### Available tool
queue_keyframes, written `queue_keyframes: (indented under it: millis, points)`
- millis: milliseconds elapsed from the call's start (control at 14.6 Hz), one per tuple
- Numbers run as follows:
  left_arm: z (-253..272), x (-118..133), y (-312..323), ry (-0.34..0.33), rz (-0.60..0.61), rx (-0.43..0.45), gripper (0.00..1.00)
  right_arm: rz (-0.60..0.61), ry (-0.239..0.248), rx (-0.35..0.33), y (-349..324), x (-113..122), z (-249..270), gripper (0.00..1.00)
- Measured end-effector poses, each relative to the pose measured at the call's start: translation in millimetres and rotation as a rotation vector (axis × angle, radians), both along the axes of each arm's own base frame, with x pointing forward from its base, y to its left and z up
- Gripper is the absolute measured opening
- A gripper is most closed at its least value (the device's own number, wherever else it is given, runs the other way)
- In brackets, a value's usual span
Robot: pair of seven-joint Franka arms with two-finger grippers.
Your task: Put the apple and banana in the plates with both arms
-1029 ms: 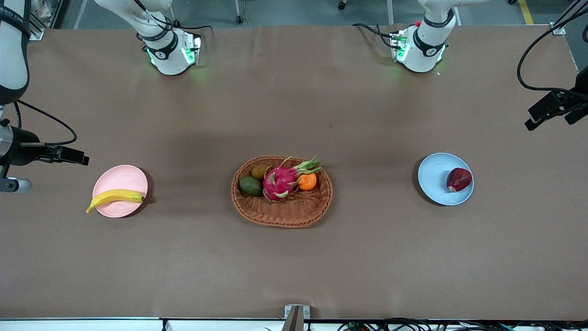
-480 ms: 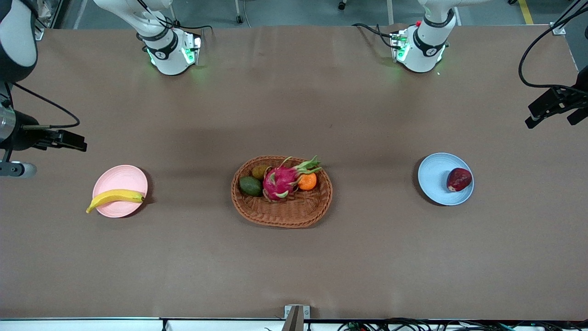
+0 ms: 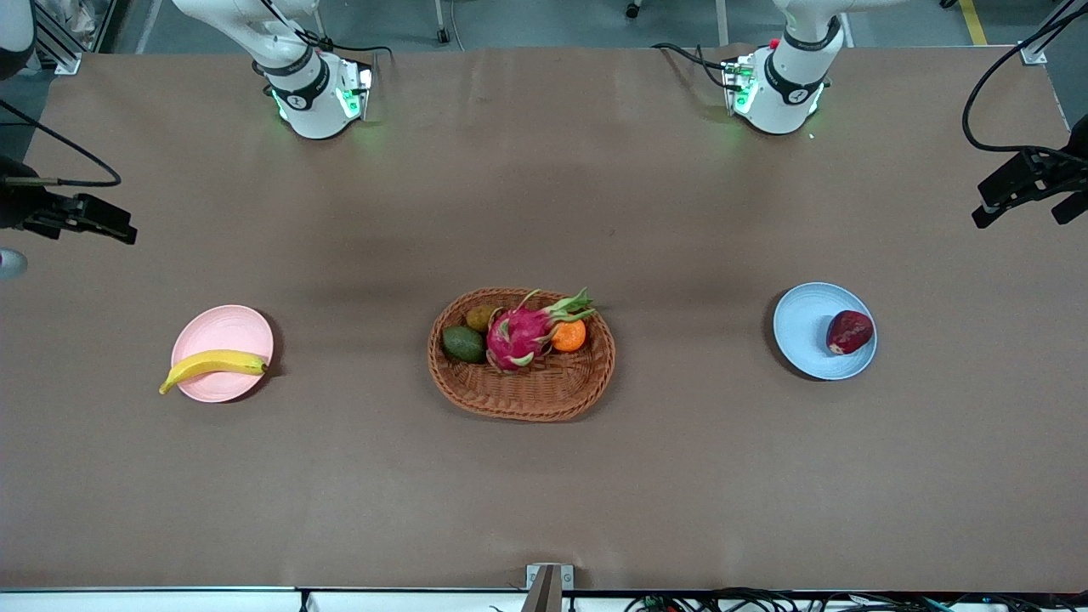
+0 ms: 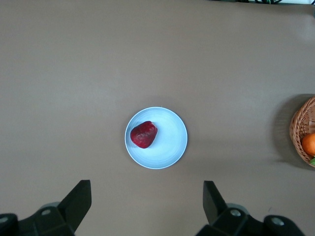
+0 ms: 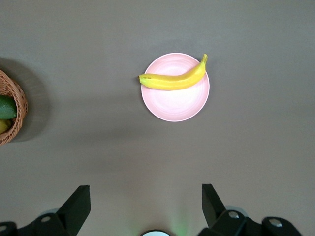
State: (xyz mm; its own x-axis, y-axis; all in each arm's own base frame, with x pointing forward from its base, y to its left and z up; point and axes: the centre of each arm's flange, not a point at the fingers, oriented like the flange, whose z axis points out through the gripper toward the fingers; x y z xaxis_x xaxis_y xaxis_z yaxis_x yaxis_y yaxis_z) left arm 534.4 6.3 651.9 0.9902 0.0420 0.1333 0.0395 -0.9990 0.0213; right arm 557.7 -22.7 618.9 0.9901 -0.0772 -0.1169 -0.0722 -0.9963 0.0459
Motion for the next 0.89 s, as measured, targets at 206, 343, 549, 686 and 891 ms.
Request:
queue_keyframes:
  millis: [206,343,549,686,891]
  points:
    - [0,0,0,0.001,0.0,0.0,1.0,-0.003,-0.012,0.002,-2,-20,12,1.0]
    - [-1,-1,0,0.009,-0.001,0.0,1.0,-0.006,-0.022,0.004,-3,-32,22,1.0]
    - [-2,-2,0,0.025,-0.001,0.0,1.0,-0.011,-0.038,0.006,-6,-42,32,1.0]
    - [-3,-2,0,0.026,-0.001,0.0,1.0,-0.012,-0.043,0.021,-5,-44,34,1.0]
    - [-3,-3,-1,0.027,-0.002,0.0,1.0,-0.03,-0.05,0.056,-13,-46,37,1.0]
